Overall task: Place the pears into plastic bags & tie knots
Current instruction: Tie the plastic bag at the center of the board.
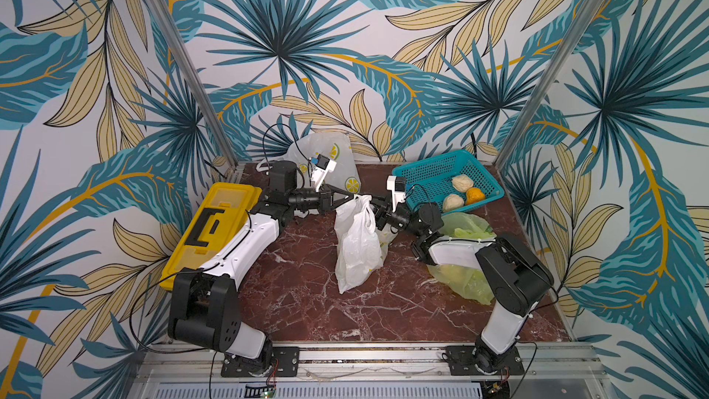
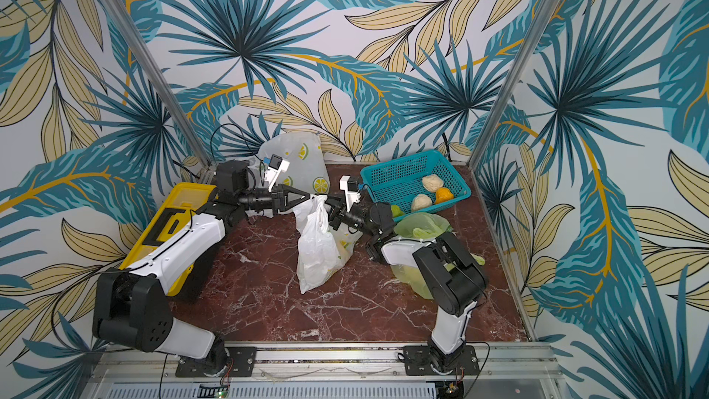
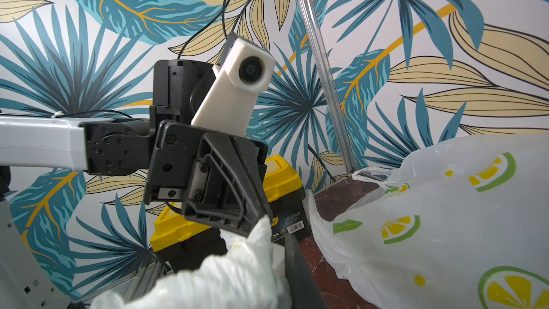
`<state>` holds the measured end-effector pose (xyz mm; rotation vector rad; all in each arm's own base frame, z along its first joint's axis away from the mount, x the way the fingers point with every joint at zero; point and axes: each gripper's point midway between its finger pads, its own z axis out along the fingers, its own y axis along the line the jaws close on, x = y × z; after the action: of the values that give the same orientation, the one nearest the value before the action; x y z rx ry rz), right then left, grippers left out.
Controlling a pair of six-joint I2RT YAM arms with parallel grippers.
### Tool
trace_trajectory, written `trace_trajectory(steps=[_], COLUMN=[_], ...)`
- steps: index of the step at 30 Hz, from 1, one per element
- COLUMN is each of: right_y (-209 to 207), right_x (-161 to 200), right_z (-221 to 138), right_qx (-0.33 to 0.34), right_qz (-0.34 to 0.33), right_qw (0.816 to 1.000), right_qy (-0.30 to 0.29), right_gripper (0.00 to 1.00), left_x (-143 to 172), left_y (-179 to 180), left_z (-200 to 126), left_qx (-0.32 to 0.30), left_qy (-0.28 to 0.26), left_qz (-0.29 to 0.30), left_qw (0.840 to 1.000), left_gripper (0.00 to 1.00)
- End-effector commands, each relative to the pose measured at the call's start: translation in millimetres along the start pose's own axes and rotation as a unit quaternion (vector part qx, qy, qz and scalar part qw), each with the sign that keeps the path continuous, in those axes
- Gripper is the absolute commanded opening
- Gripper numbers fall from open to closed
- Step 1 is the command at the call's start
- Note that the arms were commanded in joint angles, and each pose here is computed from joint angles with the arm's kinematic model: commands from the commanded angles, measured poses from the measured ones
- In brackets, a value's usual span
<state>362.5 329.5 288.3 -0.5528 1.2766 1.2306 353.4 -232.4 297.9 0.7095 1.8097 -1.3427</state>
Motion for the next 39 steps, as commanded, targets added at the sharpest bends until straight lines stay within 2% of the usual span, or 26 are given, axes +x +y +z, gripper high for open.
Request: trace_trajectory(steps=[1,5,9,13,15,17,18,20,24,30,35,39], right_y=[-2.5,-10.6,-16.0,-18.4,-17.2,-7.7,0.7,15.8,40.0,51.2,55.0,56.3], right_x=[-5.3,-10.3,1.9,18.3,17.4,17.0,11.3,-0.8,-22.8,-22.4,-25.6,-18.8], right_z=[-6.0,-23.2,-54.4,-98.4,-126.5,-147.3,-149.8,-146.5,-120.0,-77.5,-51.9,-43.6], right_qx=[0.031,0.097,0.190,0.302,0.369,0.403,0.402,0.391,0.358,0.334,0.312,0.306], right_qz=[0.006,0.026,0.067,0.129,0.159,0.181,0.192,0.215,0.232,0.240,0.238,0.240], right_qw=[0.999,0.995,0.976,0.929,0.892,0.863,0.858,0.856,0.863,0.863,0.873,0.872], right_qy=[0.005,0.009,0.078,0.173,0.208,0.245,0.256,0.262,0.271,0.293,0.289,0.295], right_gripper=[0.29,0.39,0.41,0.41,0.41,0.42,0.44,0.46,0.52,0.61,0.62,0.58], left_x=[-17.4,-26.7,-29.7,-33.2,-34.6,-36.7,-37.6,-39.5,-38.9,-37.9,-35.0,-33.7], left_y=[-8.0,5.5,18.6,30.4,35.6,36.1,34.4,29.1,19.4,8.9,5.0,3.6], left_z=[-5.3,-9.4,-11.6,-15.2,-16.0,-15.6,-14.5,-12.8,-6.8,-5.6,-2.1,0.4], left_qx=[-0.012,-0.060,-0.095,-0.137,-0.156,-0.165,-0.166,-0.166,-0.154,-0.145,-0.138,-0.134], left_qy=[-0.018,-0.038,-0.050,-0.066,-0.073,-0.078,-0.078,-0.081,-0.077,-0.076,-0.071,-0.069], left_qz=[0.014,0.004,-0.010,-0.023,-0.026,-0.023,-0.021,-0.015,-0.008,-0.002,-0.001,-0.001], left_qw=[1.000,0.997,0.994,0.988,0.985,0.983,0.983,0.983,0.985,0.987,0.988,0.989], left_gripper=[0.00,0.00,0.00,0.00,0.00,0.00,0.00,0.00,0.00,0.00,0.00,0.00])
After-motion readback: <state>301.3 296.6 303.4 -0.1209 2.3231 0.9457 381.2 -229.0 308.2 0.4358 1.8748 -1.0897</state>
